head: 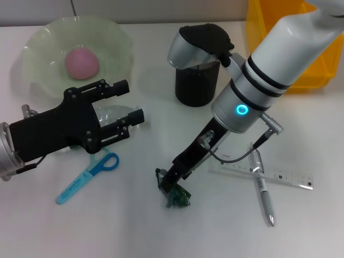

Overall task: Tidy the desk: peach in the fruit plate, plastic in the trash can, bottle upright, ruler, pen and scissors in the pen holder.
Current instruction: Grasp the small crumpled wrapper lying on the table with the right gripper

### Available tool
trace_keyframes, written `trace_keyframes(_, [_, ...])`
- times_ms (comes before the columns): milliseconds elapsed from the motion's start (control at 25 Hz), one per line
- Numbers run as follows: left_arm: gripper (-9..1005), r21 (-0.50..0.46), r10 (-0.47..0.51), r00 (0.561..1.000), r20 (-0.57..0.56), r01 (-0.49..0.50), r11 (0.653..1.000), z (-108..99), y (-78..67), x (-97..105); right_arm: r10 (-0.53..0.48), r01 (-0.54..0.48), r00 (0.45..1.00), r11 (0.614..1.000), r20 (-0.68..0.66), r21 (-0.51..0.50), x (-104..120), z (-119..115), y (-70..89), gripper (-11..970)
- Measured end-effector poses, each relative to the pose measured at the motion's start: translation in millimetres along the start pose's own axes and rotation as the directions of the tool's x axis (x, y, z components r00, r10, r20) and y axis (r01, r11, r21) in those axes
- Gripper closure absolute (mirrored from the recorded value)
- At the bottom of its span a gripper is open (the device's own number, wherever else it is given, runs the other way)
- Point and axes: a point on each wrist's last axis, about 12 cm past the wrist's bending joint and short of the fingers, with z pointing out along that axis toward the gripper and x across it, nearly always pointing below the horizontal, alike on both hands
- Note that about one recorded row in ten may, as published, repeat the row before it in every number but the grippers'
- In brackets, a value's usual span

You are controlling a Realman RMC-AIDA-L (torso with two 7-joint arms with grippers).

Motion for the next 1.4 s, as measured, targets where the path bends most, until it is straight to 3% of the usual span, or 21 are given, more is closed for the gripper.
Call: trace_keyframes(1400, [357, -0.060, 0.007, 1.000, 0.016, -0.006, 0.998, -3.5, 7.6, -2.1, -0.028, 0.028, 0.999, 0.999, -0.016, 0.024, -8.8, -1.9, 7.0, 365])
